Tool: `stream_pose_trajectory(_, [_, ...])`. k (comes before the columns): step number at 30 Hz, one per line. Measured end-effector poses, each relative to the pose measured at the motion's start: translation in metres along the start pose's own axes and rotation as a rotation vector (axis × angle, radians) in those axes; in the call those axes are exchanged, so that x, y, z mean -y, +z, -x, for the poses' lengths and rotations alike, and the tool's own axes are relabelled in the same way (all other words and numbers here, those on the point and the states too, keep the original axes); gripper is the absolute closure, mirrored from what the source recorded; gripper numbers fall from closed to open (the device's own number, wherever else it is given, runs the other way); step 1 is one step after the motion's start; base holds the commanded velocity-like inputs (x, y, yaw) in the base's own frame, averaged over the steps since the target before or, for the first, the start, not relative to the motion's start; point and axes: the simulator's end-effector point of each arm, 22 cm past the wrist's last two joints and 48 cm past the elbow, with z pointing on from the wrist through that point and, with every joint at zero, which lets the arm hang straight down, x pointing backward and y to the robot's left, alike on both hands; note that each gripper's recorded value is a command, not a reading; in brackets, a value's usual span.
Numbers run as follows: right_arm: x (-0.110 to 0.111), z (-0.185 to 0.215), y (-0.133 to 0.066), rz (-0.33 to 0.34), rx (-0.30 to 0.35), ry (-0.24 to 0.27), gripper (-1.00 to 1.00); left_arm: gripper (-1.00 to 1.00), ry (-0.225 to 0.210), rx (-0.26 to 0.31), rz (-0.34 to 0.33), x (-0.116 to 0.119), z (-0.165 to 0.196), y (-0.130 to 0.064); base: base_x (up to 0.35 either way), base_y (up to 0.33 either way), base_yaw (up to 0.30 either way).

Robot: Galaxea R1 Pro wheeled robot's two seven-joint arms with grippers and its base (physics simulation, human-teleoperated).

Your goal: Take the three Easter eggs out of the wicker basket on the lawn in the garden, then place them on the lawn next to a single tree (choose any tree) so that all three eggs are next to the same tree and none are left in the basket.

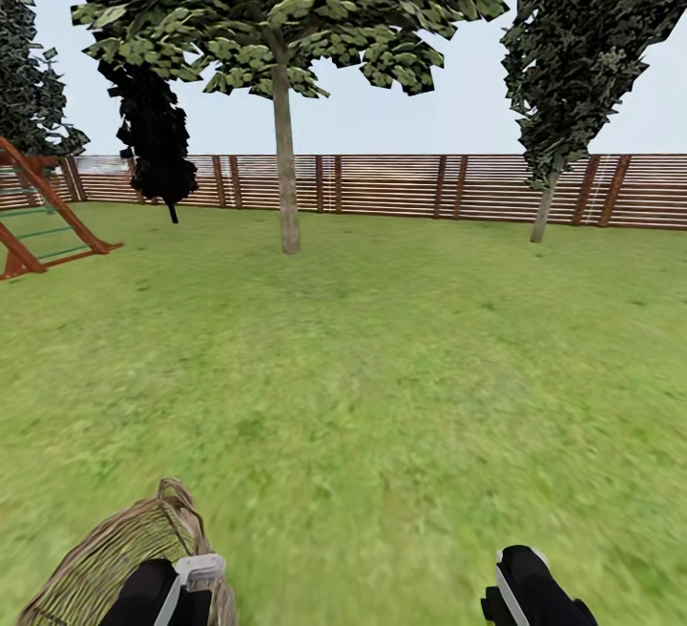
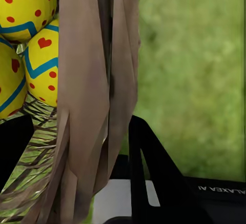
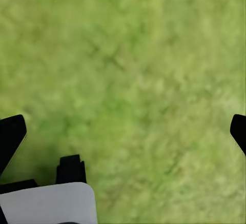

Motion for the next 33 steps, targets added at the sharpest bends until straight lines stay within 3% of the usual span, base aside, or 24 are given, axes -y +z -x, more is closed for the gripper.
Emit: stream_pose_trajectory(33, [0.0002, 0.0000, 0.0000, 0.000, 0.000, 0.000, -1.00, 1.00, 0.001, 0.003, 0.001, -0.0005, 0.0006, 0.0002, 0.338, 0.000, 0.000])
